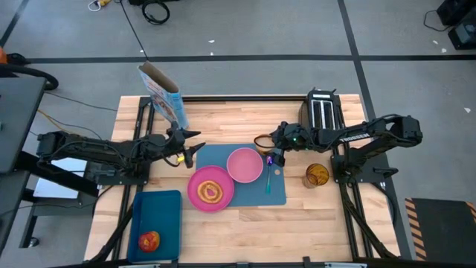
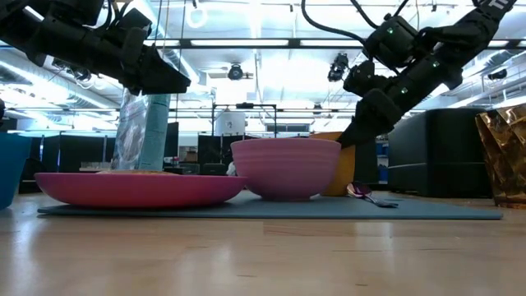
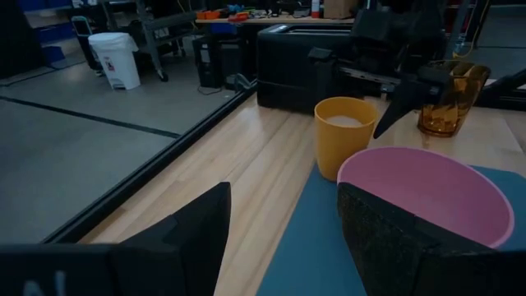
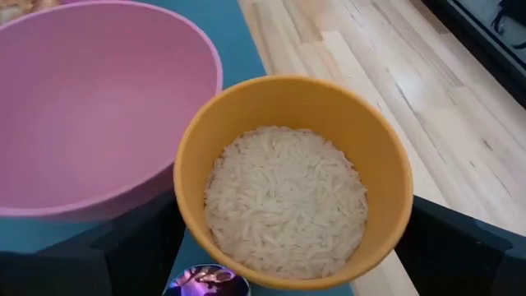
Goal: Arrange a breakfast setting
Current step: Put the yellow cup of milk on the blue tablemat to the top right of the pink bowl
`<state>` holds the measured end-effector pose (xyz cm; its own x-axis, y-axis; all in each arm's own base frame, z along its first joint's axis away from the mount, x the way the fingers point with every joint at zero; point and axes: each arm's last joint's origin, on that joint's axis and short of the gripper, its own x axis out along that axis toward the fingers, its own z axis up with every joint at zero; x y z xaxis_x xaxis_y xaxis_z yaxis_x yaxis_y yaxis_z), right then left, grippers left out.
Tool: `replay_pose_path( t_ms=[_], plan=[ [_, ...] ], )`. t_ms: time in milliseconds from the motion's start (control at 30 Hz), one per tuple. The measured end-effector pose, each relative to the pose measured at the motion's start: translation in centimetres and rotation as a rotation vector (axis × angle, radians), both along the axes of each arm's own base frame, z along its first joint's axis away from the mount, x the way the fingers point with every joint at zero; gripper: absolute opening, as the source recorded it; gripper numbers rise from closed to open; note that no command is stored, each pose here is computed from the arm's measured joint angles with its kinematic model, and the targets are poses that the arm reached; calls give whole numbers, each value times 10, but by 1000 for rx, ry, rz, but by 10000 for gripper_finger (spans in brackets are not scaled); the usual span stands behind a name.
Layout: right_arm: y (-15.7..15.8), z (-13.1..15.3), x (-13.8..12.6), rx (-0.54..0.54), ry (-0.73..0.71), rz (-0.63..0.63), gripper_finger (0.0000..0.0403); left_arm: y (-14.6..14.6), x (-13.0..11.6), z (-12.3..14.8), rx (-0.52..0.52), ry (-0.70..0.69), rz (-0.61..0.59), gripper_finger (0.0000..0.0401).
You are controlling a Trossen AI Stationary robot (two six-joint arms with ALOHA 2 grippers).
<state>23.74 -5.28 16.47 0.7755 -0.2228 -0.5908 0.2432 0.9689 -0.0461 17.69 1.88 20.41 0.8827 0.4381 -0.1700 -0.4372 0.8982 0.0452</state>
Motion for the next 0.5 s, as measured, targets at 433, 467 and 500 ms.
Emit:
replay_pose_path(
  t_ms=[433,467,500],
  plan=[
    [-1,19,11,-3,28,39,400,0,0,0,0,0,0,231],
    [-1,20,12,-5,25,40,400,0,0,0,0,1,0,231],
    [-1,22,13,-6,21,42,400,0,0,0,5,4,-1,231]
  ],
)
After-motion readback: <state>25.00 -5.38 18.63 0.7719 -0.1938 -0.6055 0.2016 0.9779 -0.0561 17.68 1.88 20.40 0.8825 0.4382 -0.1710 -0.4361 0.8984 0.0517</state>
